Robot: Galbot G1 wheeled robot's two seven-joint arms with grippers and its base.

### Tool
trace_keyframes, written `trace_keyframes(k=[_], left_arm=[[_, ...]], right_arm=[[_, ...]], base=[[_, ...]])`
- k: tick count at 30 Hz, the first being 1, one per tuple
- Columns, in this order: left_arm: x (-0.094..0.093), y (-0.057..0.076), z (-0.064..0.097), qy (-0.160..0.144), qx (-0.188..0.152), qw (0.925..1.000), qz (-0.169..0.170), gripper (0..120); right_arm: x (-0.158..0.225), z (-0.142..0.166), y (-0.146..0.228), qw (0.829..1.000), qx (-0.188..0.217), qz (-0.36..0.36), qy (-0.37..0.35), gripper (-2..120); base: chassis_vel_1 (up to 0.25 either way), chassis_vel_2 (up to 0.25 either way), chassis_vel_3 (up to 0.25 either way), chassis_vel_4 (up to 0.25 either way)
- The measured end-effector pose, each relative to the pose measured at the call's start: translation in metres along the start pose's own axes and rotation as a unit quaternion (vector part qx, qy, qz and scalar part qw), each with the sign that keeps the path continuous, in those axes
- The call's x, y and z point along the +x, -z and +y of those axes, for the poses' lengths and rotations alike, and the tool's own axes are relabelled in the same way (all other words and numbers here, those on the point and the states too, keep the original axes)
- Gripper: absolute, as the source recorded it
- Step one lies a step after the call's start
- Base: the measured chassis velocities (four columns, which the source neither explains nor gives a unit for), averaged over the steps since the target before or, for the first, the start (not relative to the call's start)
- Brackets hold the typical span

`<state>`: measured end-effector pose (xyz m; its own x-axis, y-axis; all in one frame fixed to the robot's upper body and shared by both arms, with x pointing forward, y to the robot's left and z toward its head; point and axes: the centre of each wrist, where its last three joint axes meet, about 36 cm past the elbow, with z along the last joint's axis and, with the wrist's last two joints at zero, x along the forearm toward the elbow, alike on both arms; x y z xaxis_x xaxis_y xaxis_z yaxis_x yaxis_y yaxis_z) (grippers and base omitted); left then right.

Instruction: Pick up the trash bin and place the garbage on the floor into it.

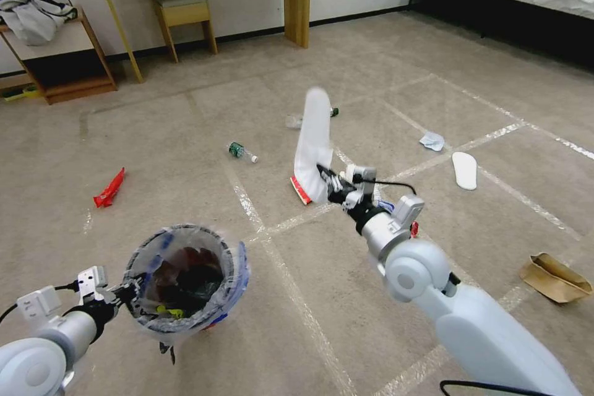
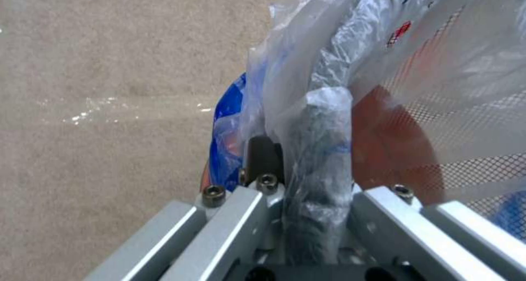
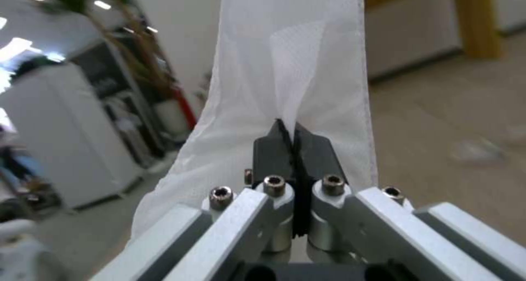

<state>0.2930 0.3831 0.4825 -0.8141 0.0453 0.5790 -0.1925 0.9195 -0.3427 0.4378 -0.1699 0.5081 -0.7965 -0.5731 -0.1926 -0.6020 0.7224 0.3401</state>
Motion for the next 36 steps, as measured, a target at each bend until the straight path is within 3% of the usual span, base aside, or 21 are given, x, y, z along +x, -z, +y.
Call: trace_keyframes(k=[6,17,26,36], left_arm=[[-0.001,0.007,0.002,-0.005,-0.004,1.0000,0.003,1],[-0.003,0.006,-0.001,-0.009,-0.006,0.9999,0.008,1],[-0.001,0.007,-0.007,-0.019,-0.014,0.9997,0.010,1],[0.003,0.008,-0.010,-0.024,-0.017,0.9995,0.008,1]], right_arm=[[-0.031,0.018,0.003,0.993,0.006,-0.050,0.110,0],[-0.053,0.039,-0.009,0.979,0.015,-0.057,0.195,0],[-0.078,0.067,-0.046,0.955,0.025,-0.048,0.292,0],[-0.085,0.084,-0.091,0.943,0.033,-0.035,0.330,0]], base=[[0.000,0.000,0.000,0.000],[0.000,0.000,0.000,0.000],[0.000,0.000,0.000,0.000],[0.000,0.000,0.000,0.000]])
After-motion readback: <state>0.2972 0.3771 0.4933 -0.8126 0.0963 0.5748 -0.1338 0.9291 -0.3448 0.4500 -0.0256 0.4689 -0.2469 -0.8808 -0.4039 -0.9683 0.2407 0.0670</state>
